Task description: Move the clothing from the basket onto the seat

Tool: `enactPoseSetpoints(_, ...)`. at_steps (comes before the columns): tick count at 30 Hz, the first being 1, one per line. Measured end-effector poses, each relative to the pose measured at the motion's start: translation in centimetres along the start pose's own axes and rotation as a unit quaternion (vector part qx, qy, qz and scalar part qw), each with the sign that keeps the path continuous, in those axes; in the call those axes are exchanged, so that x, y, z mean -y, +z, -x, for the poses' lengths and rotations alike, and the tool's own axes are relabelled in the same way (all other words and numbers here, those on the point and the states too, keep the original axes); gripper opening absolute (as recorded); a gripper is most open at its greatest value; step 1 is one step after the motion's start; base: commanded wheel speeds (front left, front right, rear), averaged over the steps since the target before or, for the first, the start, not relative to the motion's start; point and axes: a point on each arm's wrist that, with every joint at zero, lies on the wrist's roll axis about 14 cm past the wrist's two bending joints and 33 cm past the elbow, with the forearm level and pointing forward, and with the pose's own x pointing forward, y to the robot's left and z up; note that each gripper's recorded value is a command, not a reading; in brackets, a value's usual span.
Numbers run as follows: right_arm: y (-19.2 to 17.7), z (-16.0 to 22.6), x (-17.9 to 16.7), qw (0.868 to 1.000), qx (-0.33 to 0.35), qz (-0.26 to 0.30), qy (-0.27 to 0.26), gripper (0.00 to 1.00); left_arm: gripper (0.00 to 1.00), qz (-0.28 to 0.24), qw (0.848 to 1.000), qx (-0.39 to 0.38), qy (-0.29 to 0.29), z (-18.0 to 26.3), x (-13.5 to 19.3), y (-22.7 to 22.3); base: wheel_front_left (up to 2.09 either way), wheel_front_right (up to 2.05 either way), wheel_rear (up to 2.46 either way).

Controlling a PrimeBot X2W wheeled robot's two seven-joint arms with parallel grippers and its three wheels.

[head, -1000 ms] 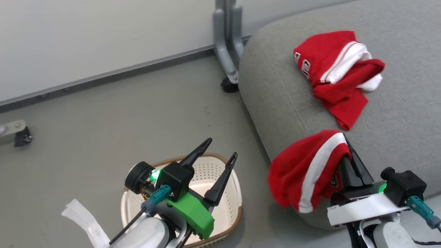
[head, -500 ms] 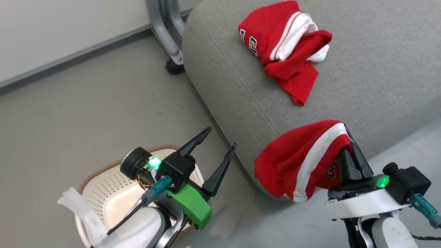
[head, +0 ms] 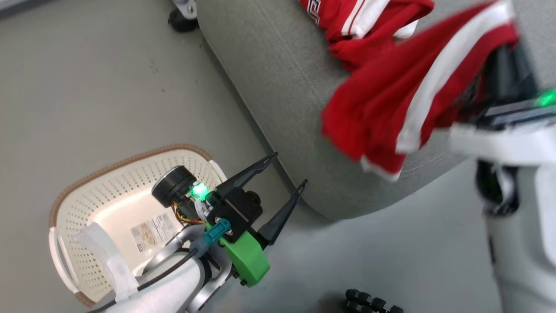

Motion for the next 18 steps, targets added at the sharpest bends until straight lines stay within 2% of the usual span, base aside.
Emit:
enactPoseSetpoints(6,3.6,-8.9,1.1,0.992,0.090,0.079,0.025,0.00,1.00,0.018,1.000,0.015,0.001,0.3,-1.7,-0.8,0.00,0.00,0.00)
enactPoseSetpoints(10,4.4,-13.3,1.4,0.985,0.117,0.122,0.032,0.00,1.00,0.027,0.999,0.023,0.017,0.8,-3.2,-1.5,0.00,0.00,0.00)
enactPoseSetpoints(14,0.9,-15.9,2.1,0.983,0.078,0.164,0.034,0.00,1.00,0.024,0.998,0.027,0.057,1.5,-5.6,-2.5,0.00,0.00,0.00)
enactPoseSetpoints(18,-6.5,-15.8,3.5,0.985,-0.016,0.169,0.023,0.00,1.00,0.037,0.996,0.038,0.077,2.1,-6.7,-3.1,0.00,0.00,0.00)
